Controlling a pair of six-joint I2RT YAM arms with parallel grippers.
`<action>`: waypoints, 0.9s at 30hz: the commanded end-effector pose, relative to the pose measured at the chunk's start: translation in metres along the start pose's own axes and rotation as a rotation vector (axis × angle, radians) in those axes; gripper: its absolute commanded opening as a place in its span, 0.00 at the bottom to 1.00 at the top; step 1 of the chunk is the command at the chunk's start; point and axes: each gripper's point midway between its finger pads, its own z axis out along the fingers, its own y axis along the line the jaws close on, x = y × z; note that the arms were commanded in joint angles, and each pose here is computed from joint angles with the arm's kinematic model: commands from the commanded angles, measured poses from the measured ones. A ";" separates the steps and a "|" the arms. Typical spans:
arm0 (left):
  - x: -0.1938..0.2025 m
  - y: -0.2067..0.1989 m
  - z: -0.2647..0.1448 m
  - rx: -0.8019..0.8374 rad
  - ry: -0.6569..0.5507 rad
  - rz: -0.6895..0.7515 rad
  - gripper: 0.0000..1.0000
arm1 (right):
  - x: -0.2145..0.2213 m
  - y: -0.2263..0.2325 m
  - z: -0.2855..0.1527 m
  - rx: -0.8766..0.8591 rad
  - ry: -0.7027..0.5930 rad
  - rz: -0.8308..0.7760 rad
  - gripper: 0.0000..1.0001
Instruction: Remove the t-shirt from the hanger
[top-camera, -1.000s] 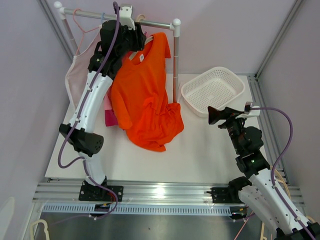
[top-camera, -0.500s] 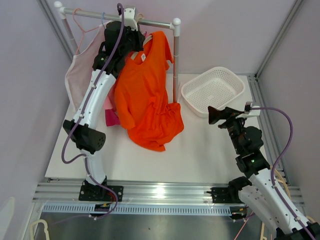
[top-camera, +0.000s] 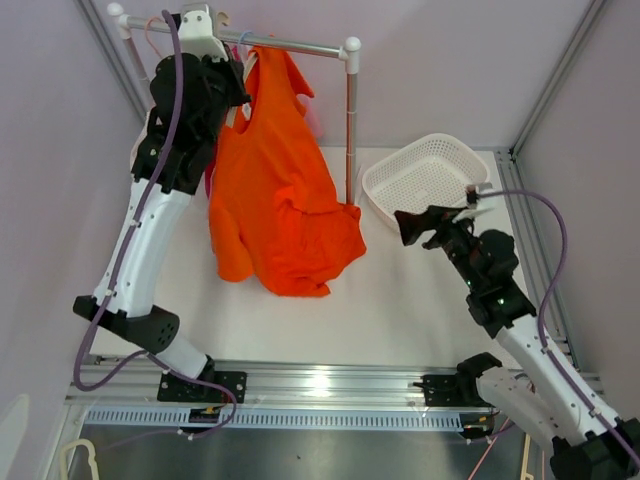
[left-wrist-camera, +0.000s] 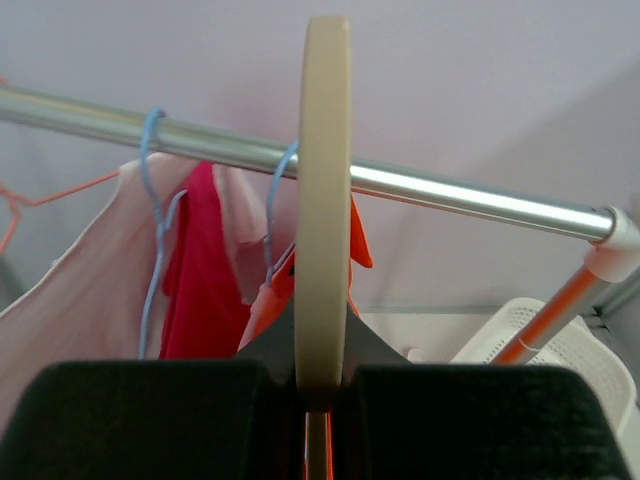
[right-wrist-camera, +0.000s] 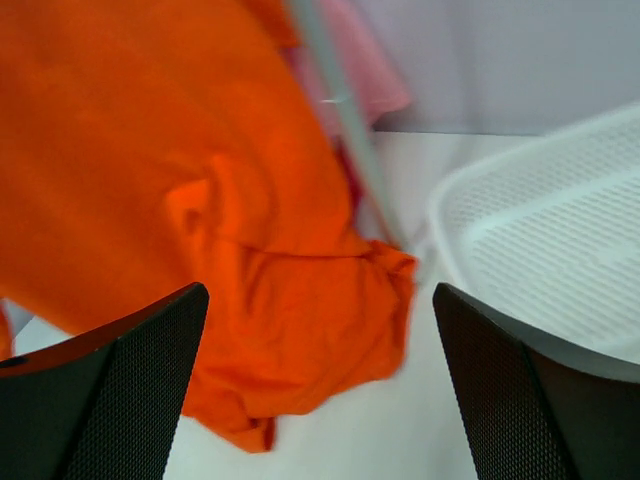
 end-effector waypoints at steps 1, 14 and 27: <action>-0.006 0.018 -0.018 -0.248 -0.043 -0.019 0.01 | -0.021 0.088 0.003 -0.353 0.084 -0.094 0.99; 0.041 0.044 -0.052 -0.476 0.074 -0.068 0.01 | 0.033 0.267 -0.028 -0.840 0.318 -0.153 0.99; 0.060 0.034 -0.052 -0.440 0.101 -0.120 0.01 | 0.065 0.316 0.022 -0.824 0.231 -0.165 0.86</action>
